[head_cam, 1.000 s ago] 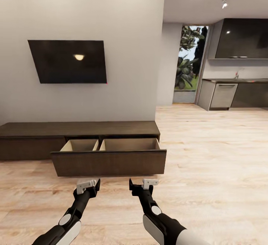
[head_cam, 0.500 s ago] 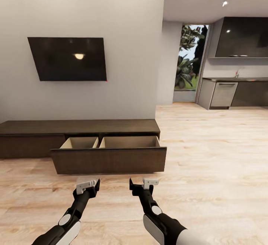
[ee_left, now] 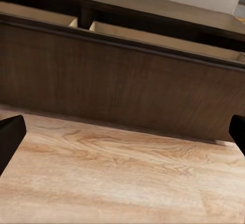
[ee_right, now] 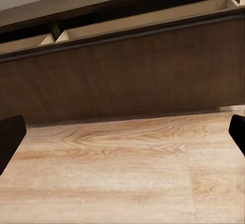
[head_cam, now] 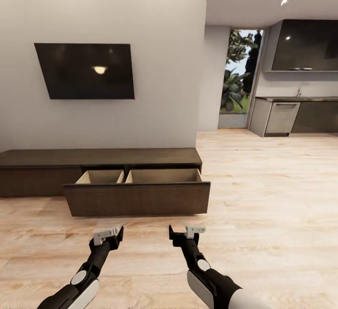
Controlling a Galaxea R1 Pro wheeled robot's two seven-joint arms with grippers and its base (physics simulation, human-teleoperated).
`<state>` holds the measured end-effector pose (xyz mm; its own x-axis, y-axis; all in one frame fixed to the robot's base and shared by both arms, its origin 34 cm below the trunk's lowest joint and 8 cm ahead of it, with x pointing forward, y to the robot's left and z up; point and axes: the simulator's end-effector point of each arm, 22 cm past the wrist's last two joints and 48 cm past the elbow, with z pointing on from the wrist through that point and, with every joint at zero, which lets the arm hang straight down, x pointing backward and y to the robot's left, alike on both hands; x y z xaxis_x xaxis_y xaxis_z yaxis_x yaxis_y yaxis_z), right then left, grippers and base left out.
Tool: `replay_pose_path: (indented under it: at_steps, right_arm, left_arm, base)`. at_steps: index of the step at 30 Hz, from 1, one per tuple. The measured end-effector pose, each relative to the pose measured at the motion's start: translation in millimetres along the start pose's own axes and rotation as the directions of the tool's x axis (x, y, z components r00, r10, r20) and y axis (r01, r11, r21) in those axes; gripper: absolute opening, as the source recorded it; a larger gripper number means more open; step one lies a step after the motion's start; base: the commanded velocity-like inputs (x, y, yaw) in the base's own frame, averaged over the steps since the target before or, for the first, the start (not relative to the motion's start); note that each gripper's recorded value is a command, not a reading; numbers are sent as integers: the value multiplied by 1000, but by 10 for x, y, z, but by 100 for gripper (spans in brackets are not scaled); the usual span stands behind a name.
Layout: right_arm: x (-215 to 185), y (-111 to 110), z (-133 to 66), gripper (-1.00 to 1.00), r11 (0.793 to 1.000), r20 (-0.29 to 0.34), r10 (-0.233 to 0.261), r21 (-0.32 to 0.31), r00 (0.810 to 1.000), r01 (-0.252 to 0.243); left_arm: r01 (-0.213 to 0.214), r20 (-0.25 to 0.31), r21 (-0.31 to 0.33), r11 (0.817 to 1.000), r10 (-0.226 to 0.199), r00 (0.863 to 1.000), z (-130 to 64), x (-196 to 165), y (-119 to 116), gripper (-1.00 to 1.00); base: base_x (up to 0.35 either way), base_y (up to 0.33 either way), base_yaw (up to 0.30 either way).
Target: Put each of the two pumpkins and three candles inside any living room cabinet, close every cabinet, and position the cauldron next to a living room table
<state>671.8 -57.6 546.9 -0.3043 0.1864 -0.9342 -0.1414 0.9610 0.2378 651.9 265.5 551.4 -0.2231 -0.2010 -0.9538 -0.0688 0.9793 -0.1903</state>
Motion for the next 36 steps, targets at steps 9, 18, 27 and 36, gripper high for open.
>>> replay_pose_path:
  at_steps: [9,18,27,36]
  right_arm:
    - [174,91,4,100,996,8,5,-88,1000,-5]
    - [392,83,10,100,996,1,9,-94,1000,-9]
    - [588,26,13,100,995,5,6,-95,1000,-5]
    - [758,-10,17,100,995,16,7,-101,1000,-5]
  left_arm:
    - [-11,6,-22,1000,11,1000,0,162,134,100]
    - [-10,7,-23,1000,10,1000,0,355,178,100]
    - [-11,8,-21,1000,11,1000,-5,556,212,100]
    - [-12,19,-20,1000,12,1000,-15,741,253,100]
  base:
    - [0,0,0]
    - [0,0,0]
    - [0,0,0]
    - [0,0,0]
